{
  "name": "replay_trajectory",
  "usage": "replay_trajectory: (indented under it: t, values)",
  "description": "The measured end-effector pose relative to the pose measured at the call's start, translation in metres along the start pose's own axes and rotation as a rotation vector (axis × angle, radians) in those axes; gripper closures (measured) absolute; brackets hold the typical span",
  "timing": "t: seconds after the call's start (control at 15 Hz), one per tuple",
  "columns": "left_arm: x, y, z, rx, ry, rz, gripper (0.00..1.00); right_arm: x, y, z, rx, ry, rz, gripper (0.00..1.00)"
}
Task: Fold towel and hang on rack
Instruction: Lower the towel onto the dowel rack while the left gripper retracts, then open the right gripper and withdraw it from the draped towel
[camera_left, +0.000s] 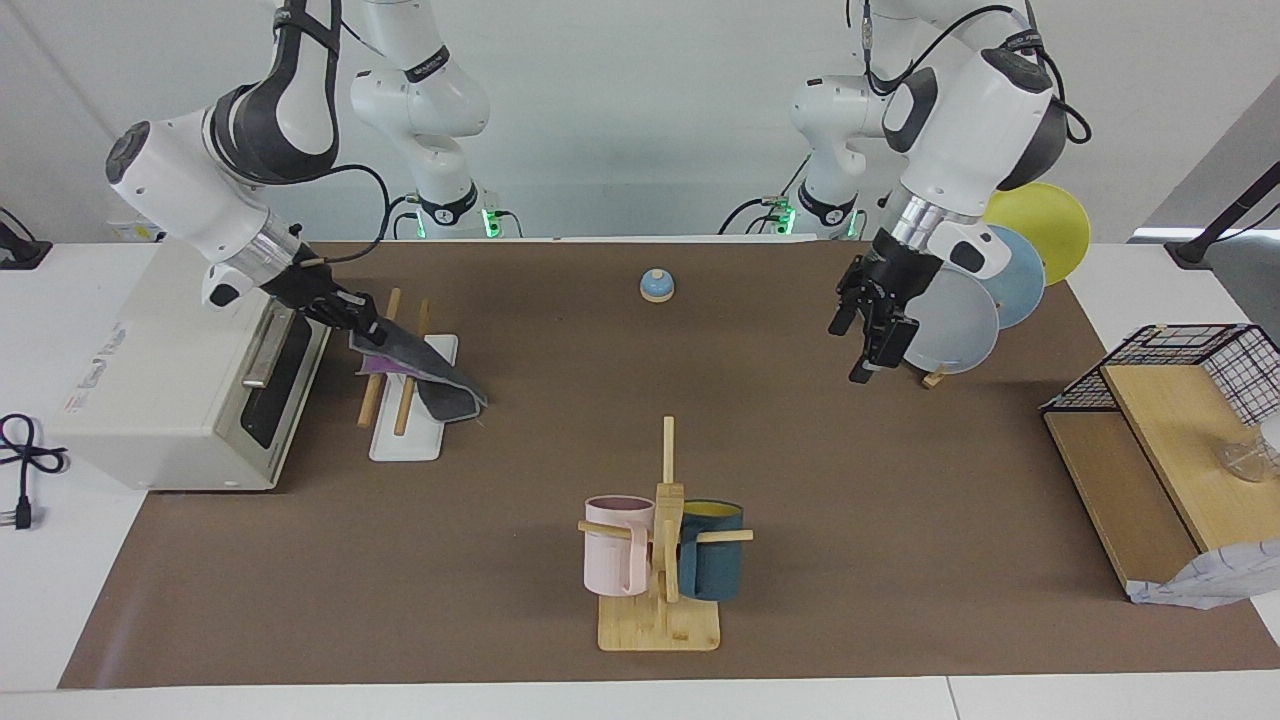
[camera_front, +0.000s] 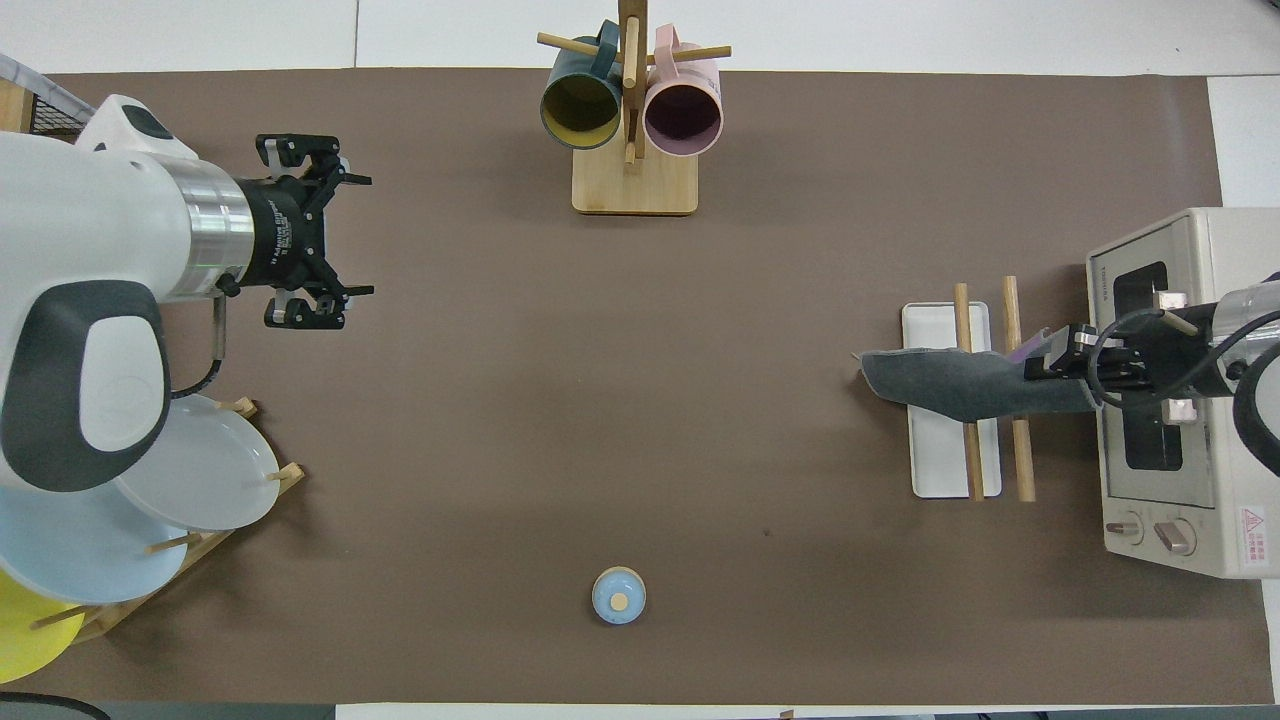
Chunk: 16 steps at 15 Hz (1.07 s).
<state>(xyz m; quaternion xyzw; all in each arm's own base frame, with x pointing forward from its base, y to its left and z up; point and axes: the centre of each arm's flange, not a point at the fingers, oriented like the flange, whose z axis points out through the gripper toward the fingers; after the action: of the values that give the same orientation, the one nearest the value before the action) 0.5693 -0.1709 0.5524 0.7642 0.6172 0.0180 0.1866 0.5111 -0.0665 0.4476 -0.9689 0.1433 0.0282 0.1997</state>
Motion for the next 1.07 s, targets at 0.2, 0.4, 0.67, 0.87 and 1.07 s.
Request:
replay_trajectory:
  t: [0.2, 0.4, 0.67, 0.87, 1.07]
  values:
    - [0.038, -0.002, -0.004, 0.029, 0.015, 0.193, 0.00, 0.001, 0.016, -0.005, -0.051, 0.003, -0.066, 0.98]
    - [0.079, -0.009, -0.010, 0.085, 0.011, 0.434, 0.00, 0.002, 0.026, -0.008, -0.090, 0.001, -0.126, 0.98]
    - [0.120, -0.021, -0.021, 0.154, 0.005, 0.756, 0.00, 0.002, 0.031, -0.009, -0.128, -0.004, -0.160, 0.98]
    - [0.128, -0.025, -0.032, 0.245, 0.029, 0.975, 0.00, 0.002, 0.034, -0.010, -0.165, -0.013, -0.211, 0.98]
    - [0.135, -0.026, -0.053, 0.329, 0.011, 1.131, 0.00, 0.002, 0.035, -0.010, -0.178, -0.017, -0.232, 0.98]
